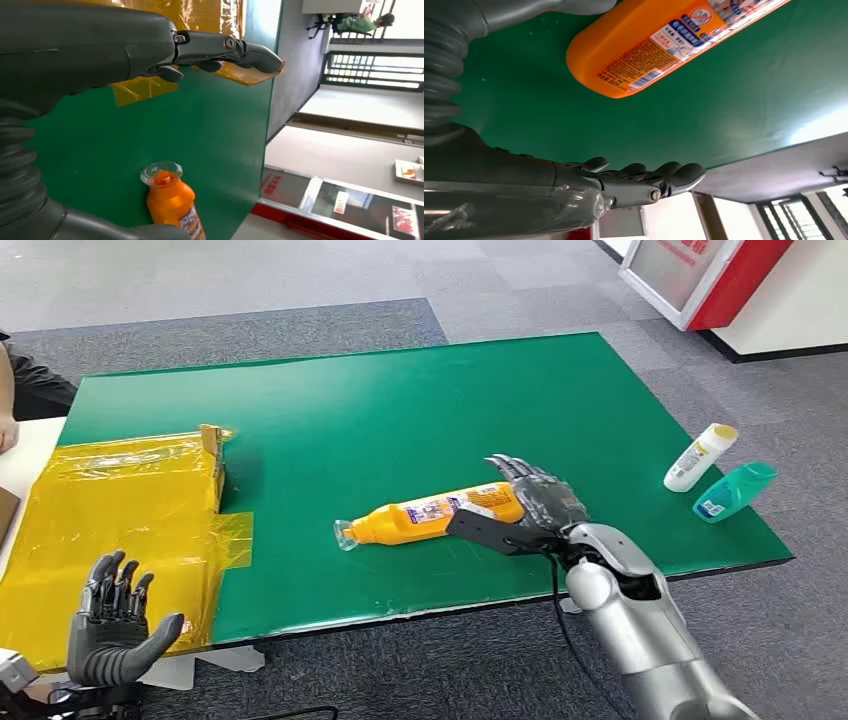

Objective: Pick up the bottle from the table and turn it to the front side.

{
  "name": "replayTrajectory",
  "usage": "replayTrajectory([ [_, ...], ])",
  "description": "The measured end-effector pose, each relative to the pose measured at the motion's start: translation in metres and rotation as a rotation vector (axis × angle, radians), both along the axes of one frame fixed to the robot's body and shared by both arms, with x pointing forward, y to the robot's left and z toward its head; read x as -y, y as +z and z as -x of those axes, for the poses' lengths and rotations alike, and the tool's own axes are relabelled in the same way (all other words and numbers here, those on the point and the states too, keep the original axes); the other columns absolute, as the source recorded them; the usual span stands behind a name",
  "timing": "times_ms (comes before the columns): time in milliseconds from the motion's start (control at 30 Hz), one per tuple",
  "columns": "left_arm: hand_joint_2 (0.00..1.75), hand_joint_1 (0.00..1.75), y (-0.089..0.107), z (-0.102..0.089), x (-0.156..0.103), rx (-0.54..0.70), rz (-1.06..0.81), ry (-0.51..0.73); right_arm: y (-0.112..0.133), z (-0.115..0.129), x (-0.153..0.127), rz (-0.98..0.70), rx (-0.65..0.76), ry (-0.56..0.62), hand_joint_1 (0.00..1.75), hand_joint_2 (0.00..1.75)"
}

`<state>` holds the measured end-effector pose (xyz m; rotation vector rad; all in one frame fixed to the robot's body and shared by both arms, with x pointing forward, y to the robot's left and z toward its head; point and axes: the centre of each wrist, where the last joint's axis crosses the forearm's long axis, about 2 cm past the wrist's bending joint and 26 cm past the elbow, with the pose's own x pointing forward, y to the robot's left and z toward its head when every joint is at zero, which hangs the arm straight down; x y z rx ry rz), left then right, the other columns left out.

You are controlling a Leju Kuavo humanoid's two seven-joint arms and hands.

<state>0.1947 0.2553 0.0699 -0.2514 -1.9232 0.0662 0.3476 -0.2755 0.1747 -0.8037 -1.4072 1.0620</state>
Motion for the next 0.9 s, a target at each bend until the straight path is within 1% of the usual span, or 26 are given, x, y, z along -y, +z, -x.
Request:
replayTrajectory([
  [67, 1.75, 0.0, 0.0, -0.003, 0.002, 0.005, 0.003, -0.006, 0.001, -0.011, -0.001, 0.029, -0.021, 0.006, 0.0, 1.75],
  [133, 1.75, 0.0, 0.001, -0.009, 0.005, 0.015, 0.006, -0.018, 0.003, -0.03, -0.002, 0.081, -0.058, 0.015, 0.0, 1.75],
  [200, 1.75, 0.0, 0.001, -0.012, 0.007, 0.02, 0.006, -0.029, 0.003, -0.042, -0.004, 0.116, -0.086, 0.022, 0.0, 1.75],
  [267, 1.75, 0.0, 0.0, -0.015, 0.008, 0.021, 0.005, -0.038, 0.001, -0.05, -0.005, 0.138, -0.128, 0.031, 0.0, 1.75],
  [333, 1.75, 0.0, -0.001, -0.016, 0.009, 0.021, 0.005, -0.047, -0.002, -0.057, -0.007, 0.162, -0.202, 0.045, 0.0, 1.75],
  [467, 1.75, 0.0, -0.002, -0.022, 0.012, 0.027, 0.009, -0.07, -0.015, -0.07, -0.008, 0.22, -0.343, 0.065, 0.0, 1.75],
  [600, 1.75, 0.0, -0.005, -0.025, 0.014, 0.029, 0.012, -0.088, -0.029, -0.075, -0.007, 0.255, -0.453, 0.091, 0.0, 1.75],
  [633, 1.75, 0.0, -0.006, -0.026, 0.014, 0.028, 0.011, -0.093, -0.03, -0.077, -0.007, 0.261, -0.471, 0.095, 0.22, 1.75],
  [733, 1.75, 0.0, -0.008, -0.028, 0.015, 0.024, 0.01, -0.101, -0.031, -0.081, -0.005, 0.276, -0.506, 0.098, 1.53, 1.75],
  [767, 1.75, 0.0, -0.008, -0.029, 0.015, 0.023, 0.009, -0.104, -0.031, -0.082, -0.004, 0.277, -0.51, 0.099, 1.75, 1.75],
  [900, 1.75, 0.0, -0.009, -0.03, 0.016, 0.021, 0.009, -0.114, -0.032, -0.083, -0.004, 0.268, -0.487, 0.106, 1.75, 1.75],
])
